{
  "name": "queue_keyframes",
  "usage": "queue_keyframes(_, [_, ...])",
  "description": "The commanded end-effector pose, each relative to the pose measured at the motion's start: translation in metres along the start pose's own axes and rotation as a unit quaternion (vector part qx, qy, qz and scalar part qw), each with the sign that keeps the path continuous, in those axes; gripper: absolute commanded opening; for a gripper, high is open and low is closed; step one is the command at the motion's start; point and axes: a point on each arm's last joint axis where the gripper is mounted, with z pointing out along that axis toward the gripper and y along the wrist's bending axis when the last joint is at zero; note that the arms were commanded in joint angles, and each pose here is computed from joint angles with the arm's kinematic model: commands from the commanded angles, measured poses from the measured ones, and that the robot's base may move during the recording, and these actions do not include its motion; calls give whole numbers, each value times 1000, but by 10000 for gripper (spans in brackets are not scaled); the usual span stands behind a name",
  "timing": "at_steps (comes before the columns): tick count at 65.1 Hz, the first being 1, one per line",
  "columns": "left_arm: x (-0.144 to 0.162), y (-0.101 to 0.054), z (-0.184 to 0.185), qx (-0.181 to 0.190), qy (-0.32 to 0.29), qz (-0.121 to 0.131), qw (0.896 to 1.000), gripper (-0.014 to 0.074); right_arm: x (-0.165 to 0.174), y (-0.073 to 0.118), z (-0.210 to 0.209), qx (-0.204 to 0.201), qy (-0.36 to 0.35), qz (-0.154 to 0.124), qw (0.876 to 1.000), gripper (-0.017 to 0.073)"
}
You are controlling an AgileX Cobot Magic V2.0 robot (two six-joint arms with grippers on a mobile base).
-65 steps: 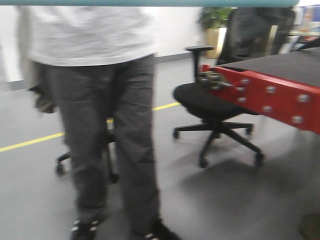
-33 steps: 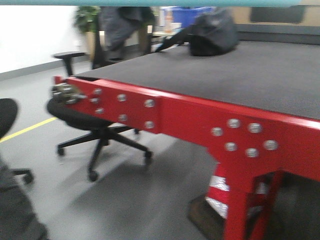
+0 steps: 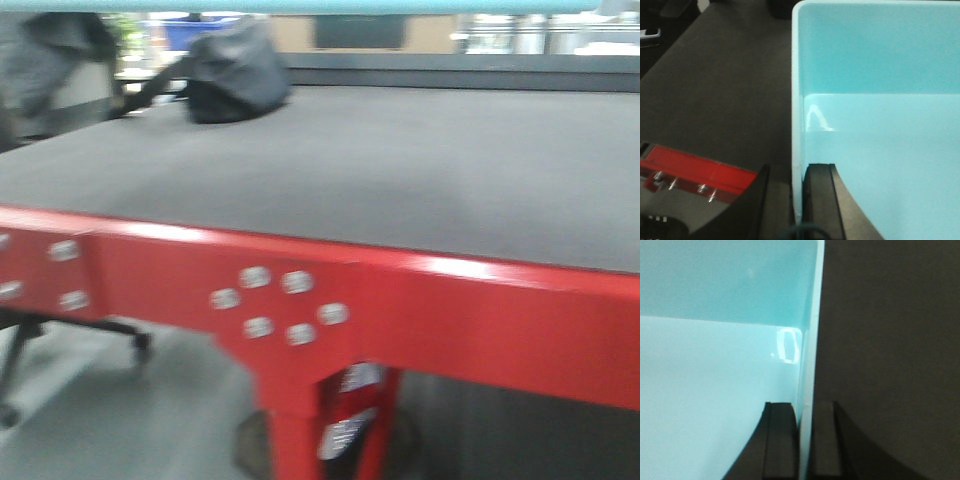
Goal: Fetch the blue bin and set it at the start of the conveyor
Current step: 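Carry the bin in both grippers while driving to the red conveyor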
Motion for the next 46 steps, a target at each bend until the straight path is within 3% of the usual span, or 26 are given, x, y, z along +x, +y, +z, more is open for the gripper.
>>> queue_keyframes(1, [-5, 1, -4, 0, -23, 13, 1000, -111, -5, -1, -7, -4, -23, -8, 1000, -165])
queue_keyframes(46, [-5, 1, -4, 0, -23, 13, 1000, -111, -5, -1, -7, -4, -24, -8, 1000, -165])
